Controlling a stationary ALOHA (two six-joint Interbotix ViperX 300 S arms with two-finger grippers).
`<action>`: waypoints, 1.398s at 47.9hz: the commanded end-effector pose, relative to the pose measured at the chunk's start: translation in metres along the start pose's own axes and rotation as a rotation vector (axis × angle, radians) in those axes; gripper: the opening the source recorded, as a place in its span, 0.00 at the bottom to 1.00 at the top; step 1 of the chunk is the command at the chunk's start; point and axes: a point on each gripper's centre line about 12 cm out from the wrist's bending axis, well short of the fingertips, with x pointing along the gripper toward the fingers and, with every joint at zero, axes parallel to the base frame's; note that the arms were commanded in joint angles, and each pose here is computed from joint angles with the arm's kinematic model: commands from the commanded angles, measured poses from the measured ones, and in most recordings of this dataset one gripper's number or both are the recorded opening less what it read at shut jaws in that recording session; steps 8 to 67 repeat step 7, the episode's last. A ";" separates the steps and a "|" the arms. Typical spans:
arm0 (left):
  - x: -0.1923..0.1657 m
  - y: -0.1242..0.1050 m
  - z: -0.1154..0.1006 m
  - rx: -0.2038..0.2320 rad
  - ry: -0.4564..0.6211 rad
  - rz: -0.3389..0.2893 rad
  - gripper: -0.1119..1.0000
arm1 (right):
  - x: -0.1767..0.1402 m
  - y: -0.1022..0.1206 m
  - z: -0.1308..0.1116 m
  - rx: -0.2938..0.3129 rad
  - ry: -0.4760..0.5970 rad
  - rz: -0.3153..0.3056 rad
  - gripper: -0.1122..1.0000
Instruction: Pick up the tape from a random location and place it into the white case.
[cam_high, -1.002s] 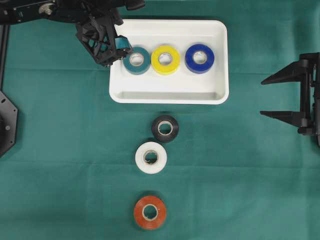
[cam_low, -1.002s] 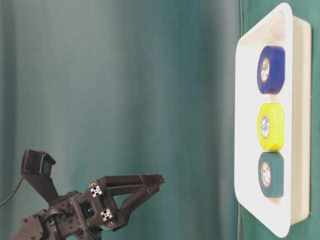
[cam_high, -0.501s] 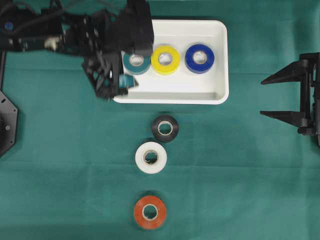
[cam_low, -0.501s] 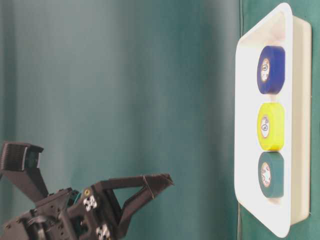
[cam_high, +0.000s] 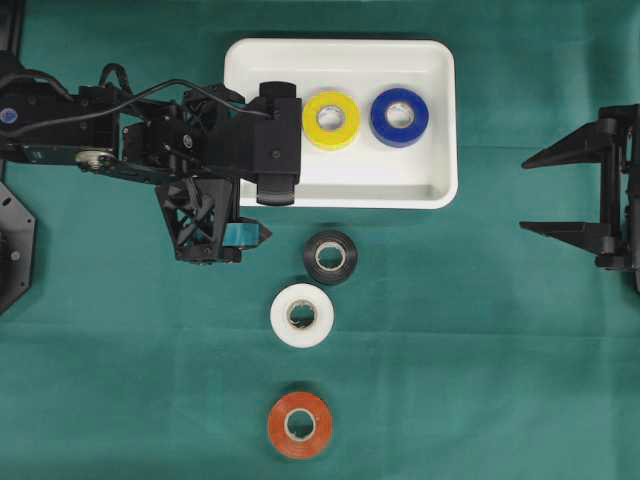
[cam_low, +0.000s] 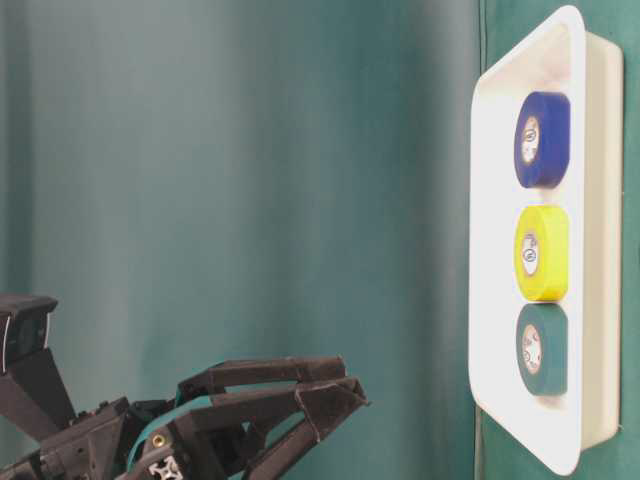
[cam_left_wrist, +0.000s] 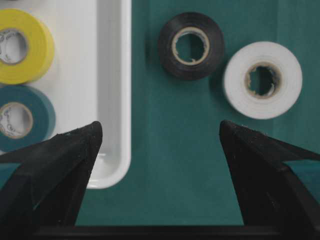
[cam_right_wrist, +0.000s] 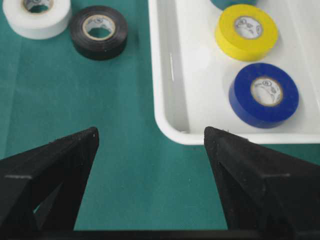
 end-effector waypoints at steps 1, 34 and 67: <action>-0.013 -0.001 0.006 0.001 -0.049 0.002 0.95 | -0.001 0.001 0.011 0.004 -0.027 0.003 0.85; -0.016 -0.001 0.005 0.001 -0.054 0.002 0.95 | -0.001 0.001 0.012 0.003 -0.029 0.004 0.85; -0.016 -0.001 0.005 0.001 -0.054 0.002 0.95 | -0.001 0.001 0.012 0.003 -0.029 0.004 0.85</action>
